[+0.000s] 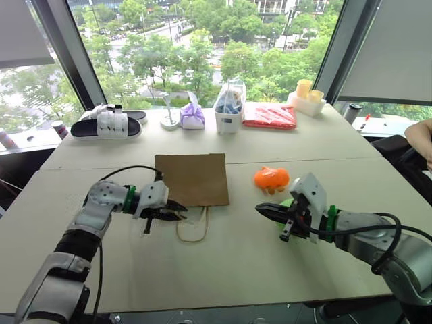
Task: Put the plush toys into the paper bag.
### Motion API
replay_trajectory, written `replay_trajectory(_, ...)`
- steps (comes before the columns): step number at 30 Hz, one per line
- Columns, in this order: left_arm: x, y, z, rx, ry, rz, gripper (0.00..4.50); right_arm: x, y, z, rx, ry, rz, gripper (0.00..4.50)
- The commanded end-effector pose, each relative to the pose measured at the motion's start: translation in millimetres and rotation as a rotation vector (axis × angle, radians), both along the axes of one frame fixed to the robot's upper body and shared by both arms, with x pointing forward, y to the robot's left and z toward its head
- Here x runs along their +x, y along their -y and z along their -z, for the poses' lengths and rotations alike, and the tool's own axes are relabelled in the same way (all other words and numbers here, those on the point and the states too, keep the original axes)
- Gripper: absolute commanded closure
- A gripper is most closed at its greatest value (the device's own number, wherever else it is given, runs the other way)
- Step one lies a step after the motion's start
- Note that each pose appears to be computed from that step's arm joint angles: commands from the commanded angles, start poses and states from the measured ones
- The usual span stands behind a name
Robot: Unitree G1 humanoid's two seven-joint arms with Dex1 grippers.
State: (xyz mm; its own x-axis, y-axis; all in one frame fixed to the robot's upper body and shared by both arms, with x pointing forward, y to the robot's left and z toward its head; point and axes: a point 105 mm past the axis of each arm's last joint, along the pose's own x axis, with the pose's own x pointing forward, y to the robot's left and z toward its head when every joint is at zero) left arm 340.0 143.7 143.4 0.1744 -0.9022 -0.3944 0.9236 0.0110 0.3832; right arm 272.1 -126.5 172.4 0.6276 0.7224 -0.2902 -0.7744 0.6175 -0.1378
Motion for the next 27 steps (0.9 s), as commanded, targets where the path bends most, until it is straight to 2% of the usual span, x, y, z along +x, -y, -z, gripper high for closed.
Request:
replay_trajectory(1,6.0,10.7,-40.1,-0.14,0.022,-0.011,4.47,-4.1,-10.9,-4.1,0.003,0.046,-0.024,4.5)
replay_trajectory(5,4.3,33.4,-77.7,-0.32,-0.041,-0.003,4.47,1.2,-21.9,4.9,0.014,0.051,0.002,4.5)
replay_trajectory(8,-4.3,42.8,-89.6,-0.369,-0.092,0.024,4.47,7.4,-36.1,12.4,0.028,0.05,0.008,4.5)
replay_trajectory(15,-12.7,47.3,-93.7,-0.363,-0.131,0.038,4.47,72.5,-74.9,28.5,0.188,0.047,0.134,4.5)
replay_trajectory(19,-11.7,45.3,-104.2,-0.409,-0.131,0.006,4.47,101.1,-84.9,51.5,0.166,0.032,0.218,4.5)
replay_trajectory(24,0.0,39.2,-136.7,-0.541,-0.093,-0.083,4.47,108.2,-91.6,73.9,0.155,0.0,0.253,4.5)
replay_trajectory(27,12.1,29.0,-165.1,-0.644,-0.041,-0.162,4.47,105.4,-92.6,82.2,0.119,0.005,0.243,4.5)
